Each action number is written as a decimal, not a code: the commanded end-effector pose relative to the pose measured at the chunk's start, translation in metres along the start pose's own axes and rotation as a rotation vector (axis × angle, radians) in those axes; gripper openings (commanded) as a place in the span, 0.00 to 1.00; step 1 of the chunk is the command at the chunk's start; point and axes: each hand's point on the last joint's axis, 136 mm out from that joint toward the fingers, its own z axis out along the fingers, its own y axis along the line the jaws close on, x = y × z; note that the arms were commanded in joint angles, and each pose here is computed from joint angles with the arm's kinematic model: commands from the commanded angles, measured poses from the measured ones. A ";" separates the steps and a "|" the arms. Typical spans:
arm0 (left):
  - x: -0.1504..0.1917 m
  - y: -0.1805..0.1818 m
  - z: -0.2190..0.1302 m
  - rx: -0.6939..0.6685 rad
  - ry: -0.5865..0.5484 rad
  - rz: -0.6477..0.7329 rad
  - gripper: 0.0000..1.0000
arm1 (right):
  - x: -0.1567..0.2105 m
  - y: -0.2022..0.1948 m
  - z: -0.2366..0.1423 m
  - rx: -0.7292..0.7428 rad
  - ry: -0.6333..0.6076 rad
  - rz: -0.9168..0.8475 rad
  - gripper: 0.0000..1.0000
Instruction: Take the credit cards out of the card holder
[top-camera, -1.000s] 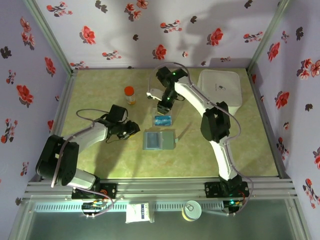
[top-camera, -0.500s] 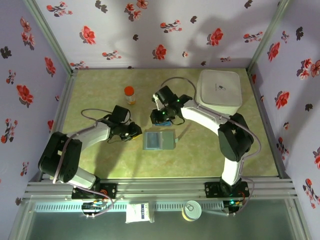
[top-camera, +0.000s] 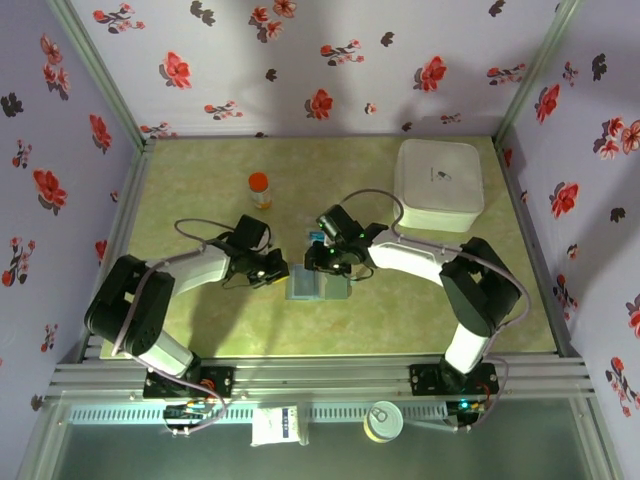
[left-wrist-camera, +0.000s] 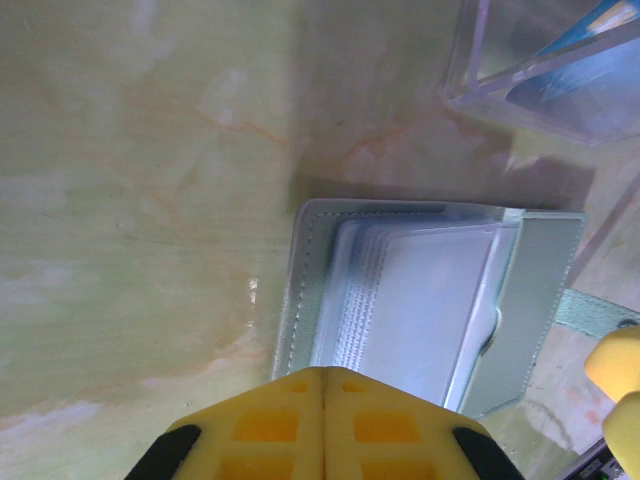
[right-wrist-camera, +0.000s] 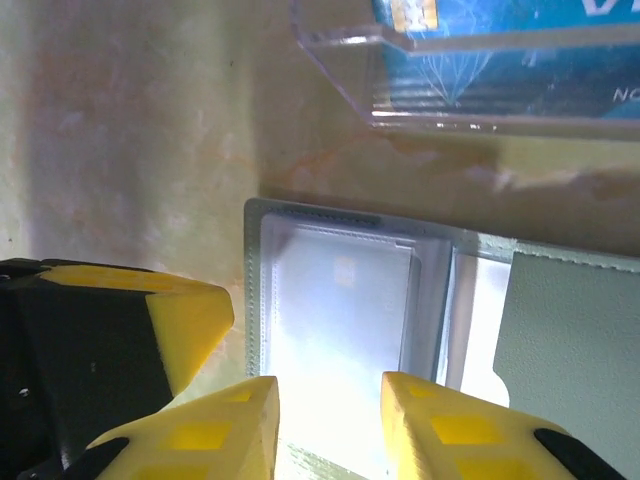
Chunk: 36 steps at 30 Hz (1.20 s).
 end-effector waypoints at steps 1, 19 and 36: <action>0.005 -0.002 0.007 -0.001 0.030 -0.001 0.05 | 0.001 0.014 0.000 -0.064 -0.007 0.036 0.34; 0.012 0.014 0.012 -0.079 0.064 -0.015 0.03 | 0.010 0.011 0.028 -0.068 0.074 0.053 0.33; 0.005 0.016 0.010 -0.115 0.045 -0.009 0.02 | 0.018 -0.004 0.037 -0.002 0.112 0.045 0.28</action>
